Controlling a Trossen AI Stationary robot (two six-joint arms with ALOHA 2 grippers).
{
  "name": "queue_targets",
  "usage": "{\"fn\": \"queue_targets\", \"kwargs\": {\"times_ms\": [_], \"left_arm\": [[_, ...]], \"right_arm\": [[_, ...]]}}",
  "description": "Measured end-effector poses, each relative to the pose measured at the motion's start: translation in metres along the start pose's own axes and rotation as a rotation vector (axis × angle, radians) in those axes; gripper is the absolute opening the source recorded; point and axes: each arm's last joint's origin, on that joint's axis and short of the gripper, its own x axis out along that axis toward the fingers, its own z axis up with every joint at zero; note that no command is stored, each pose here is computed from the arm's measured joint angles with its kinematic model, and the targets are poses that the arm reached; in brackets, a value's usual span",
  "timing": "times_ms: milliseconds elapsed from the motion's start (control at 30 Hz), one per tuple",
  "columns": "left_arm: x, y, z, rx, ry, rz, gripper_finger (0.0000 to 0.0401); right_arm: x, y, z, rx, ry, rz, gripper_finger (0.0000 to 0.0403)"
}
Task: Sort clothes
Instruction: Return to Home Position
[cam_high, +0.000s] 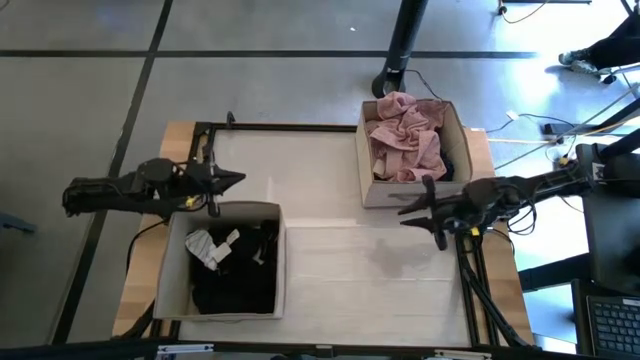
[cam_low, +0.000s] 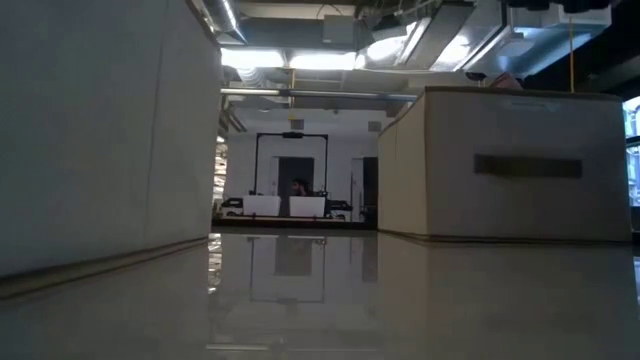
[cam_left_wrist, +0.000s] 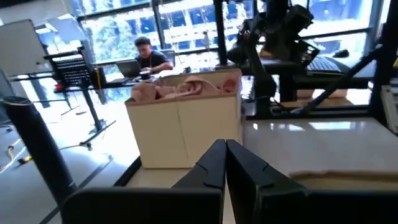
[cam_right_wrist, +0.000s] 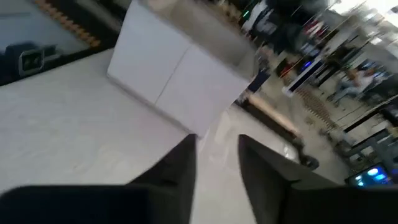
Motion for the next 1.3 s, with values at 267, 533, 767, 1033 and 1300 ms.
{"fn": "queue_targets", "kwargs": {"times_ms": [267, 533, 767, 1033, 1300], "left_arm": [[-0.009, 0.004, -0.026, -0.003, -0.060, 0.041, 0.0001], [-0.022, 0.005, -0.031, -0.009, -0.162, 0.017, 0.0001], [-0.012, -0.001, -0.057, -0.028, -0.114, 0.000, 0.0001], [-0.008, -0.005, -0.071, -0.041, -0.069, -0.024, 0.0001], [-0.008, -0.002, -0.072, -0.024, -0.053, 0.058, 0.0001]], "right_arm": [[-0.023, 0.013, -0.028, -0.015, -0.091, -0.064, 0.0007], [-0.040, 0.033, -0.064, 0.002, -0.215, -0.124, 0.0019], [-0.030, 0.052, -0.094, 0.007, -0.254, -0.147, 0.0007], [-0.016, 0.063, -0.115, 0.009, -0.216, -0.199, 0.0006], [-0.015, 0.062, -0.117, 0.021, -0.175, -0.278, 0.0014]]}}
